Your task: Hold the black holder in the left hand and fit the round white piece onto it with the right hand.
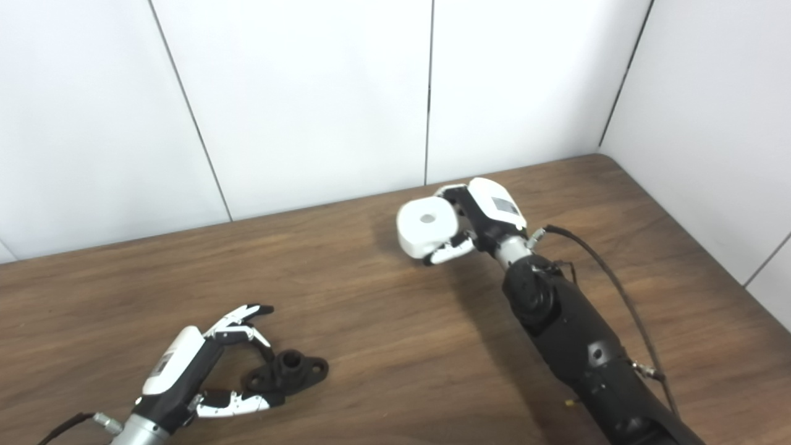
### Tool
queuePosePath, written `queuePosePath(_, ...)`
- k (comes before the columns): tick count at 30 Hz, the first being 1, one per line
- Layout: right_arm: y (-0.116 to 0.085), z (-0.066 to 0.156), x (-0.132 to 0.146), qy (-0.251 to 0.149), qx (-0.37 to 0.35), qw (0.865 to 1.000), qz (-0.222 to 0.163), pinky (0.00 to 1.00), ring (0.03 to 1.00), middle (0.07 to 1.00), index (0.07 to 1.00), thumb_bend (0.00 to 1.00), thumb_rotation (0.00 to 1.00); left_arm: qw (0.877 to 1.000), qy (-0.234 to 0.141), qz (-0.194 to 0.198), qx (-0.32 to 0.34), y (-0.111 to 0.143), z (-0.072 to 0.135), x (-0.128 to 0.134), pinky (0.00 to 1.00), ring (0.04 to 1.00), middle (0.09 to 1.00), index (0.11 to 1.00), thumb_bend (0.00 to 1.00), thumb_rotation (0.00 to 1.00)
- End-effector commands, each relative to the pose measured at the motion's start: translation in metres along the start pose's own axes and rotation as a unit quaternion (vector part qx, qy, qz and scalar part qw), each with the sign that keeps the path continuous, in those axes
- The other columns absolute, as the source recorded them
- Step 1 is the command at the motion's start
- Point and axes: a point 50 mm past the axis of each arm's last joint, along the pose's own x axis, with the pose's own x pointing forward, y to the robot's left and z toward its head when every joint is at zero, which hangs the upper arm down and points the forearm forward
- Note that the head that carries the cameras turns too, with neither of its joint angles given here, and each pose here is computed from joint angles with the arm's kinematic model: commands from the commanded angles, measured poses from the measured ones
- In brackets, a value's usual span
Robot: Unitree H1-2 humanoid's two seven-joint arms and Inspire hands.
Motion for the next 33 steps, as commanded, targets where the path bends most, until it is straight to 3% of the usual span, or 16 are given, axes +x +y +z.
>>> queuePosePath(1,-0.023,0.018,0.008,-0.029,0.014,0.999,-0.018,0.66,0.766,0.747,0.482,0.52,0.13,0.994,0.071,-0.084,-0.004,-0.034,-0.023,-0.026,0.77,0.927,0.887,0.483,0.52,0.05)
queuePosePath(14,-0.025,0.08,-0.026,-0.127,0.051,0.99,0.035,0.66,0.769,0.758,0.48,0.52,0.13,0.994,0.078,-0.082,-0.005,-0.042,-0.014,-0.017,0.8,0.947,0.898,0.483,0.52,0.05)
queuePosePath(33,0.004,0.12,-0.07,-0.181,0.076,0.974,0.113,0.67,0.774,0.754,0.48,0.52,0.13,0.994,0.077,-0.077,-0.01,-0.052,-0.006,-0.007,0.82,0.953,0.895,0.482,0.52,0.06)
